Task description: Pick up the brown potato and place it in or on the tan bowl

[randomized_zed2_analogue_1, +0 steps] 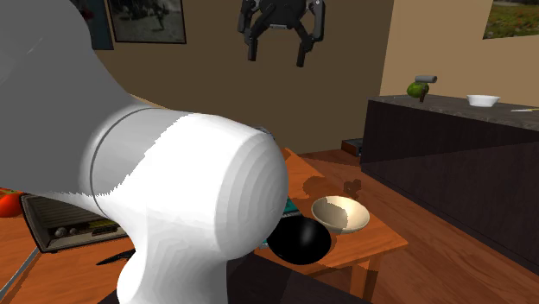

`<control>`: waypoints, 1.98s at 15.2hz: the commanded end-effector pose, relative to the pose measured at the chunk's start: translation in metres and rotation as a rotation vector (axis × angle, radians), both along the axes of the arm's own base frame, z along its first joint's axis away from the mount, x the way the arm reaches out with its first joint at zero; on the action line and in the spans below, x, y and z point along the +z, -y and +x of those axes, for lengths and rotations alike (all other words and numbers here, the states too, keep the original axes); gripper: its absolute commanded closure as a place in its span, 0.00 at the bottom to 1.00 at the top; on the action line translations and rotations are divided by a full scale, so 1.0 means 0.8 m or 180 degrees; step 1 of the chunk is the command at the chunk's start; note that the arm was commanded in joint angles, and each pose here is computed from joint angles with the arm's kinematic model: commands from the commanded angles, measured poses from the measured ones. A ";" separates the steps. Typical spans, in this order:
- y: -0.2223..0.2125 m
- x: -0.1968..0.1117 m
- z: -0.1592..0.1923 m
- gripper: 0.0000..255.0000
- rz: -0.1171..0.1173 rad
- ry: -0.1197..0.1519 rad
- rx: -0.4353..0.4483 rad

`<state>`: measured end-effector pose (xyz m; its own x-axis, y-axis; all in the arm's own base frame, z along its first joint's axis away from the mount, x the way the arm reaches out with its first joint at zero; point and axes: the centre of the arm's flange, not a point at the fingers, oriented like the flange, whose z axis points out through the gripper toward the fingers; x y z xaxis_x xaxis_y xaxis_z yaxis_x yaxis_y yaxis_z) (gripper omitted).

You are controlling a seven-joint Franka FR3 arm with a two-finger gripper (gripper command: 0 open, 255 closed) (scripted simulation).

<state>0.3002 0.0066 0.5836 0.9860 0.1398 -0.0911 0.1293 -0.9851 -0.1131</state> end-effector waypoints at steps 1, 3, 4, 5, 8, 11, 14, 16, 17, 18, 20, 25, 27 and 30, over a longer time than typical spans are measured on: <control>0.000 0.000 0.000 0.00 0.0000 0.0000 0.0000; -0.014 -0.030 0.006 0.00 -0.0030 0.0003 0.0031; -0.020 -0.045 0.008 0.00 -0.0046 0.0004 0.0046; -0.027 -0.061 0.011 0.00 -0.0061 0.0005 0.0062; -0.047 -0.106 0.019 0.00 -0.0106 0.0009 0.0108; -0.066 -0.152 0.027 0.00 -0.0152 0.0013 0.0155; -0.084 -0.198 0.035 0.00 -0.0197 0.0017 0.0201; -0.096 -0.229 0.040 0.00 -0.0228 0.0019 0.0232; -0.102 -0.245 0.042 0.00 -0.0243 0.0021 0.0247; -0.108 -0.260 0.045 0.00 -0.0258 0.0022 0.0263; -0.120 -0.292 0.050 0.00 -0.0288 0.0025 0.0294; -0.148 -0.370 0.061 0.00 -0.0364 0.0031 0.0371; -0.158 -0.402 0.066 0.00 -0.0395 0.0034 0.0402; -0.174 -0.449 0.072 0.00 -0.0440 0.0038 0.0449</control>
<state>0.3585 0.1424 0.2397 0.9602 0.2576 -0.1079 0.2613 -0.9650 0.0216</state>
